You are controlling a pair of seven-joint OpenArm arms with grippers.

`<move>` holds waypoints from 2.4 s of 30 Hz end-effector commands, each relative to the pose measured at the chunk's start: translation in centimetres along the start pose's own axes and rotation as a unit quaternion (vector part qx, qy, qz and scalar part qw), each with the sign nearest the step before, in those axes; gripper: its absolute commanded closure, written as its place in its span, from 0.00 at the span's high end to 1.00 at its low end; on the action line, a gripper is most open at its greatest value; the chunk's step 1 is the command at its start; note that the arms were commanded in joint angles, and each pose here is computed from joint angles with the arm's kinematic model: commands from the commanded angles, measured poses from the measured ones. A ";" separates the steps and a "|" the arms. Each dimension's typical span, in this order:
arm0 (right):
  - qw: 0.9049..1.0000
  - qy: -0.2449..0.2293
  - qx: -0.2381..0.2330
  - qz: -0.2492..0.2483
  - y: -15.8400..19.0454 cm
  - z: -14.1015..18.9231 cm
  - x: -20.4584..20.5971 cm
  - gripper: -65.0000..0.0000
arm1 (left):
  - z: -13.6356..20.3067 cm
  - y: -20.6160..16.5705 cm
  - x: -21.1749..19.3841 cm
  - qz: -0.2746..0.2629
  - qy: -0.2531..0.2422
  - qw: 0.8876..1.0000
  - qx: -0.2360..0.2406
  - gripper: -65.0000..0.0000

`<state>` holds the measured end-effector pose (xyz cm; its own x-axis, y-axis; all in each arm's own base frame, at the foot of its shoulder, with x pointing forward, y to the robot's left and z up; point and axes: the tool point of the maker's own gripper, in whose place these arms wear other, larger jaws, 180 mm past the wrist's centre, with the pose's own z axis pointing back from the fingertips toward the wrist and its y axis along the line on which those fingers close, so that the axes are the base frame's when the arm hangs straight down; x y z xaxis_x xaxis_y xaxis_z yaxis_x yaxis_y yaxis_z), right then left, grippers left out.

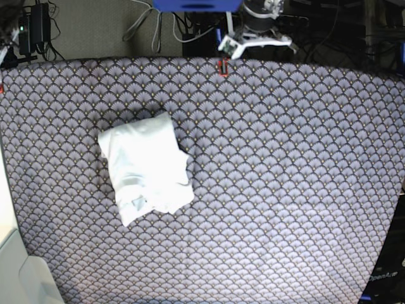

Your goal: Fold the T-shirt properly

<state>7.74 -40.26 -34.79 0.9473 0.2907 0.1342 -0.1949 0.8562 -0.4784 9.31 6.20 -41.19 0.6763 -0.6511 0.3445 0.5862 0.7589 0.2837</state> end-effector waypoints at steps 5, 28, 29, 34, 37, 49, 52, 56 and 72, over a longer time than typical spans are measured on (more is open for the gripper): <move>0.999 0.014 0.028 -0.012 2.4 -2.5 -4.2 0.00 | 0.6 -1.2 -3.6 0.060 0.031 0.997 -0.044 0.00; 0.996 0.017 0.089 -0.013 6.4 -4.5 -6.1 0.00 | 0.1 -0.8 -5.8 0.088 0.047 0.993 -0.062 0.00; 0.996 0.018 0.090 -0.014 6.4 -4.5 -6.1 0.00 | 0.0 -1.1 -6.3 0.086 0.054 0.993 -0.066 0.00; 0.991 0.035 0.125 -0.019 8.5 -6.1 -7.4 0.00 | -1.9 -2.3 -8.6 0.083 0.092 0.989 -0.081 0.00; 0.986 0.040 0.157 -0.035 10.6 -7.6 -8.4 0.00 | -3.0 -1.8 -9.8 0.094 0.107 0.987 -0.074 0.00; 0.959 0.040 0.238 -0.150 15.6 -13.6 -10.4 0.00 | -8.8 -1.9 -17.5 0.215 0.154 0.958 -0.113 0.00; 0.950 0.037 0.259 -0.169 17.4 -14.2 -10.8 0.00 | -9.5 -2.1 -19.3 0.239 0.176 0.947 -0.126 0.00; 0.943 0.025 0.281 -0.177 19.6 -14.3 -11.3 0.00 | -10.0 -2.2 -19.8 0.250 0.162 0.947 -0.121 0.00; 0.936 0.010 0.295 -0.191 21.2 -14.6 -10.3 0.00 | -12.4 -6.5 -23.1 0.307 0.165 0.927 -0.137 0.00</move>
<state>-2.61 -30.38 -59.39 0.9814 -0.0949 0.1668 0.0650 0.9822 0.1763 -4.28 16.24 -62.22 0.9933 -0.0999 0.0584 0.1065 0.9868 -0.1220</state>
